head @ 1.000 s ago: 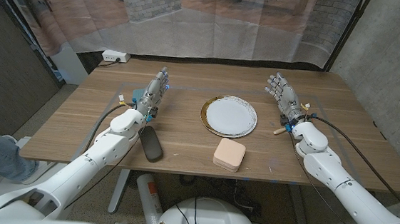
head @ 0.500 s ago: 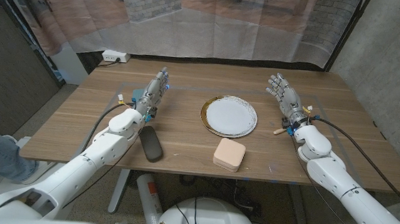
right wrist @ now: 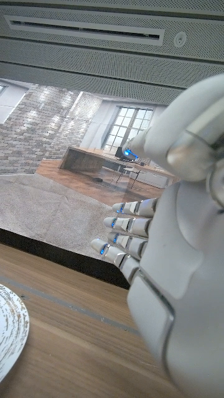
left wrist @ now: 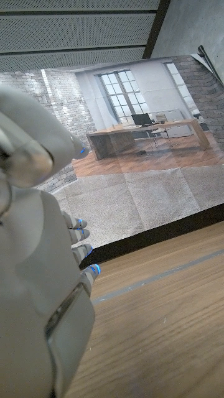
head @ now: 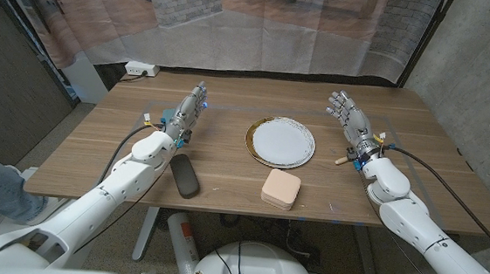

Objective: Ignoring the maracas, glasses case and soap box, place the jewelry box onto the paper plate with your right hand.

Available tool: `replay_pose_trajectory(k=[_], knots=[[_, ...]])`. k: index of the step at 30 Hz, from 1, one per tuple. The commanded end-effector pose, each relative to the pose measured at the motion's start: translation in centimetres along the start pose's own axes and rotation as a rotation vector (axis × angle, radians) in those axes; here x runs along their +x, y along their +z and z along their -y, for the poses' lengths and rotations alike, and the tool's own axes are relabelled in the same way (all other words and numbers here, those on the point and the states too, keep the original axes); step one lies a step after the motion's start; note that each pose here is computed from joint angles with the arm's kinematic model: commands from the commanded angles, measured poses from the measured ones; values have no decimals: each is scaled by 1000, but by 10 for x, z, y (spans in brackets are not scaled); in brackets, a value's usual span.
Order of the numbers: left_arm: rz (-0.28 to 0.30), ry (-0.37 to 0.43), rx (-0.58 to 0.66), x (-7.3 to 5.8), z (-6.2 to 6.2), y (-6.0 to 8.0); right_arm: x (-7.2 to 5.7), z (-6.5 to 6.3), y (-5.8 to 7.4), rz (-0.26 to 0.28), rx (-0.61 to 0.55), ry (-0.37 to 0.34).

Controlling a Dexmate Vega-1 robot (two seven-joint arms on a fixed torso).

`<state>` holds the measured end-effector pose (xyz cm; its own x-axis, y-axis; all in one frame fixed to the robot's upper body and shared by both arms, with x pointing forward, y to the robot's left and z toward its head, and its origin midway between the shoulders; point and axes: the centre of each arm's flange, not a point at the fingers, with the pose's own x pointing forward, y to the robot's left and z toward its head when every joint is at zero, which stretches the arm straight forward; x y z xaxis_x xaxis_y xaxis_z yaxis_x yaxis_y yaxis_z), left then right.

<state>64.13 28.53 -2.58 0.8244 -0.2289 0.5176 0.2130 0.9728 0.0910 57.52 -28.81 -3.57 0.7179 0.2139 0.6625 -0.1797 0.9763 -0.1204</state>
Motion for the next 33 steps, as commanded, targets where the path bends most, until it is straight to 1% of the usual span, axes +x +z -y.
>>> replay_pose_trajectory(k=[1, 6, 14, 21, 33], knots=[[-1, -3, 22, -2, -3, 7, -17, 0, 8, 20, -22, 11], [-1, -3, 26, -3, -2, 7, -23, -1, 9, 25, -31, 17], [-4, -8, 19, -1, -1, 5, -34, -4, 12, 31, -44, 24], [4, -10, 21, 0, 1, 8, -43, -4, 15, 35, -56, 31], [6, -14, 26, 0, 7, 9, -52, -10, 11, 27, -63, 59]])
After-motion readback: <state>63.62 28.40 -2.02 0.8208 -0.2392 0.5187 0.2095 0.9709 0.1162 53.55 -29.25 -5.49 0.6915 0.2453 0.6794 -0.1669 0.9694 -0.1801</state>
